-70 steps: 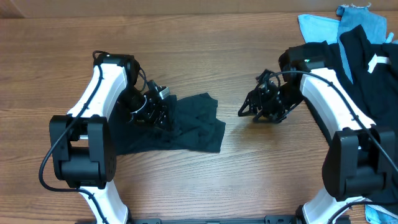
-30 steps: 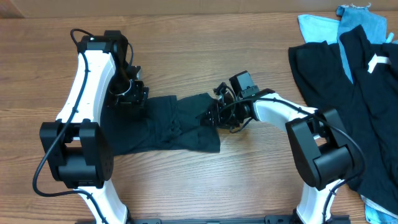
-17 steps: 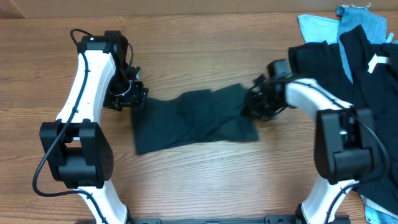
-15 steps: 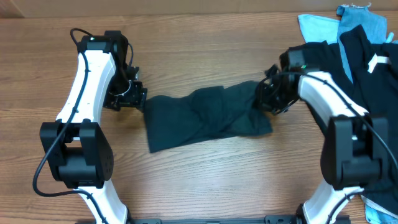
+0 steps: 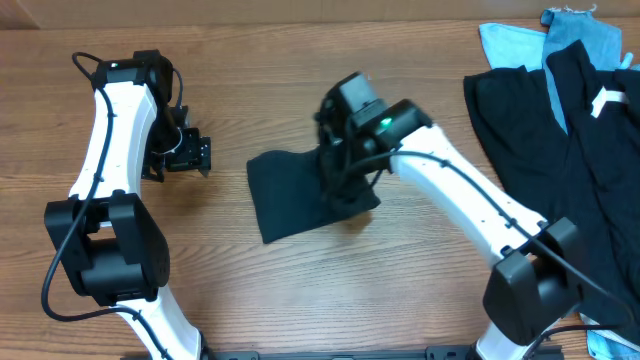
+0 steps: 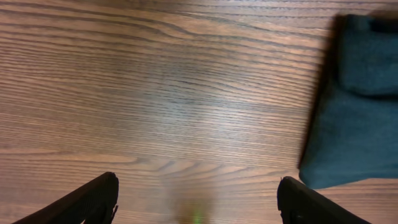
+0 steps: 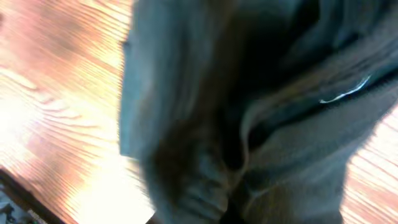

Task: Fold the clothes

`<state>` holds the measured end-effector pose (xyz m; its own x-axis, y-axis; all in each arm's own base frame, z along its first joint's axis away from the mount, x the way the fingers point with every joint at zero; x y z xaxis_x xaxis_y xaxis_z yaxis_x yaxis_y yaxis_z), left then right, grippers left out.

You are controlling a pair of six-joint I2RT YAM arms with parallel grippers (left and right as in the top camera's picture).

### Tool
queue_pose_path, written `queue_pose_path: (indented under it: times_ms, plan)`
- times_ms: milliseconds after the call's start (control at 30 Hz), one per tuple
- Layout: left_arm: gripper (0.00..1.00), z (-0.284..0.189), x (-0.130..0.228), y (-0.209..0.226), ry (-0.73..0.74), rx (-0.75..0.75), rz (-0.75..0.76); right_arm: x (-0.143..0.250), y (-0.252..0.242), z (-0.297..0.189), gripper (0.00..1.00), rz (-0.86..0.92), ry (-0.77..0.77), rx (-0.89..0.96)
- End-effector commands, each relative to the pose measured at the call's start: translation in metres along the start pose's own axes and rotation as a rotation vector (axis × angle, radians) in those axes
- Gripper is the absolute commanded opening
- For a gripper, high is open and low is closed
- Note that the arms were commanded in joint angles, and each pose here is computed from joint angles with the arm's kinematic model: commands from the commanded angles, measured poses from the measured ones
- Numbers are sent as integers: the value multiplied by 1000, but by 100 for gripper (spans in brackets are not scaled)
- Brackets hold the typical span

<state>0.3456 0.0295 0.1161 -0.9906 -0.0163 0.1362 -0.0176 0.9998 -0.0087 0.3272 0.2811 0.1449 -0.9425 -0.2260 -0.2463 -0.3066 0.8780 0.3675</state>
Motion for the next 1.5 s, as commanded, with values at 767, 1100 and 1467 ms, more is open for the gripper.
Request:
queue_pose_path:
  times_ms: [767,1100,1467]
  plan:
    - [85,-7,-4,-5,-35,25,-17,-5,104,91,21,-144,-18,-295]
    - [85,-8,-6,-19,-45,107,24,-24,97,25,68,-200,-62,-394]
    - [100,-21,-14,-118,-126,408,280,-29,-52,-5,70,125,-111,139]
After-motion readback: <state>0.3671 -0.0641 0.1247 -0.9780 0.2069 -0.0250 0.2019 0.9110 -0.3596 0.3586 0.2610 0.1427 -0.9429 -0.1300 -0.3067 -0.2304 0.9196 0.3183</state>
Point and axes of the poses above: each gripper's point midway between its finger pads, its own z axis out along the fingers, its own y axis along the line the jaws close on, x = y × z, the point moved 1 cm from there along -z, back along the fingers, and after that the axes turned 7 degrees about z, right-handed, at the moved point
